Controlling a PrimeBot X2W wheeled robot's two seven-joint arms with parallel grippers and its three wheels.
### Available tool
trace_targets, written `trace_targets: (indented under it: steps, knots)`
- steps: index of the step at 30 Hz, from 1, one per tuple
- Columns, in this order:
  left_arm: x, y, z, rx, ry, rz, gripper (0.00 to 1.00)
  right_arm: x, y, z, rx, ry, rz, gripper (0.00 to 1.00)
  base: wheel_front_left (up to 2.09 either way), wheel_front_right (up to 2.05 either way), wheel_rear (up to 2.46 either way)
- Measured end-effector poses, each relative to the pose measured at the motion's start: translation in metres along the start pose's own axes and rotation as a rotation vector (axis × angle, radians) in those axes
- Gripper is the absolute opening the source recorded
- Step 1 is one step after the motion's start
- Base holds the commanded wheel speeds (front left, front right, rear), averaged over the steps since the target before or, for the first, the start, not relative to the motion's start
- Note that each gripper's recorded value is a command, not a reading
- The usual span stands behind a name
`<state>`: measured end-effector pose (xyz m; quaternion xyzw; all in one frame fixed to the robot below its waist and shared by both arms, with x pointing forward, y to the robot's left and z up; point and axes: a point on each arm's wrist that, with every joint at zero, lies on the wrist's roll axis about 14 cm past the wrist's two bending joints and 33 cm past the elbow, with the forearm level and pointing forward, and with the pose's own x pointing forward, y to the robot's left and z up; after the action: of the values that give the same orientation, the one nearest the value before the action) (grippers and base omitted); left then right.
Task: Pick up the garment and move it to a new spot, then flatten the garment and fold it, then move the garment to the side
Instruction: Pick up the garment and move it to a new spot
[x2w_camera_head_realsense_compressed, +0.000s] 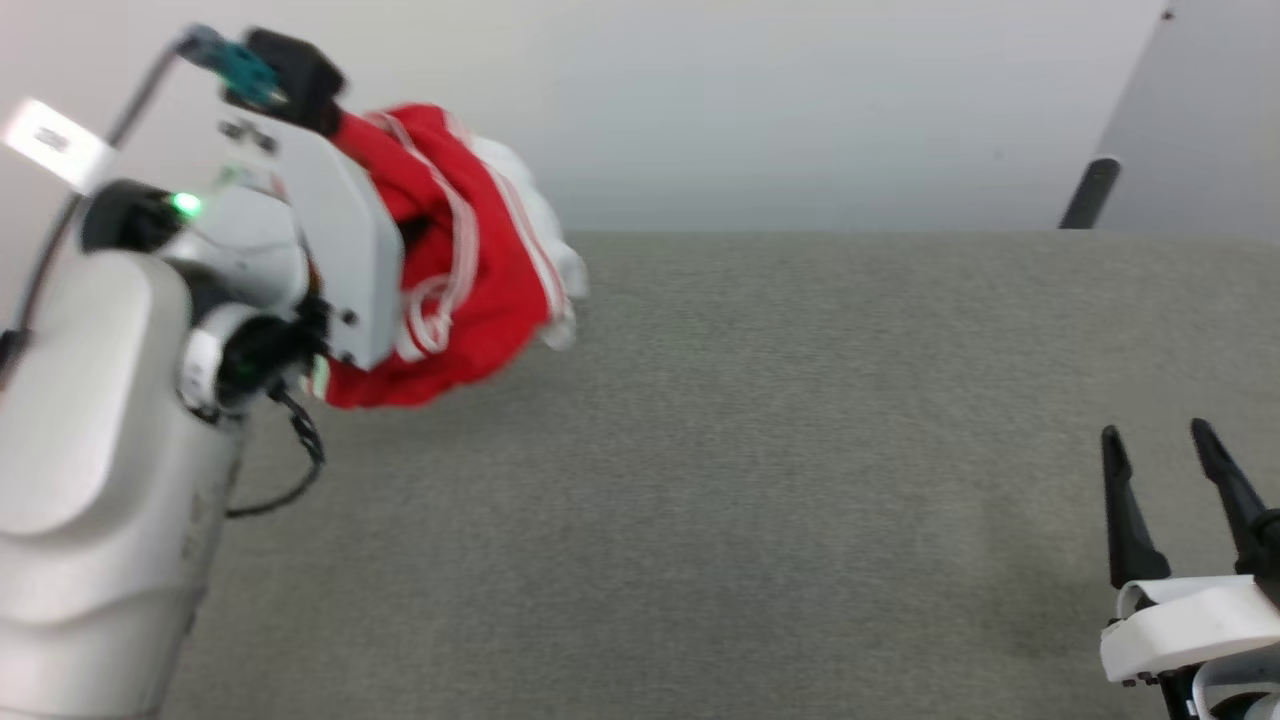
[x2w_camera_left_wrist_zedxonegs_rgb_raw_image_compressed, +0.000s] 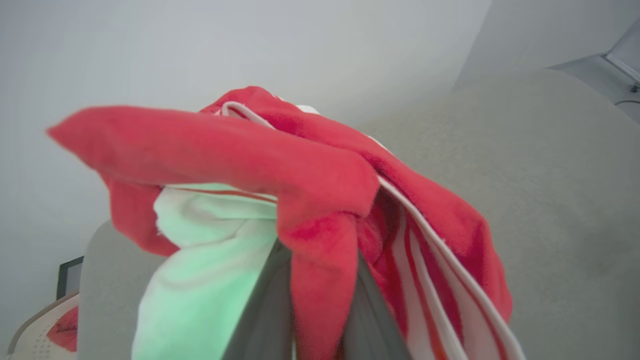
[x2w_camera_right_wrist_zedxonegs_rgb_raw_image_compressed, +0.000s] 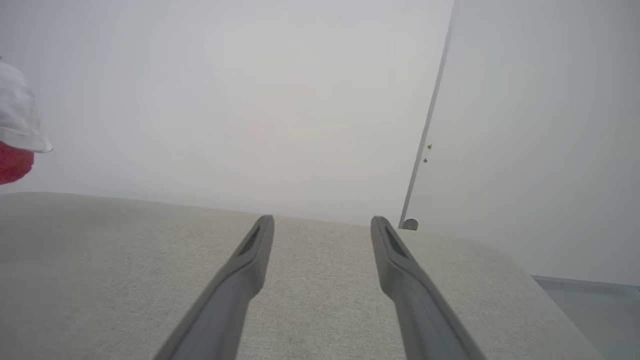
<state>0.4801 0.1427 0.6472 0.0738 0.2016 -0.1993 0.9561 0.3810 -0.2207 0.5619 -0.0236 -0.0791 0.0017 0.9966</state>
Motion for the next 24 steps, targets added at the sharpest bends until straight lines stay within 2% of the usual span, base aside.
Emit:
trace_targets:
  steps: [3,4,9,17,24]
  knots:
    - [0.010,-0.029,-0.004,0.021,0.020,-0.070,0.00,-0.009,-0.018,0.001,-0.009,0.001,-0.056,1.00,0.00,0.00,0.00]
    - [0.010,-0.029,-0.004,0.021,0.020,-0.070,0.00,-0.009,-0.018,0.001,-0.009,0.001,-0.056,1.00,0.00,0.00,0.00]
    - [0.038,-0.086,-0.023,0.054,0.087,-0.218,0.00,-0.034,-0.055,-0.005,-0.021,0.029,-0.185,1.00,0.00,0.00,0.00]
    - [0.079,-0.136,-0.067,0.050,0.210,-0.356,0.00,-0.062,-0.084,-0.018,-0.020,0.072,-0.307,1.00,0.00,0.00,0.00]
    - [0.112,-0.164,-0.114,0.068,0.333,-0.428,0.00,-0.076,-0.098,-0.031,-0.018,0.111,-0.371,1.00,0.00,0.00,0.00]
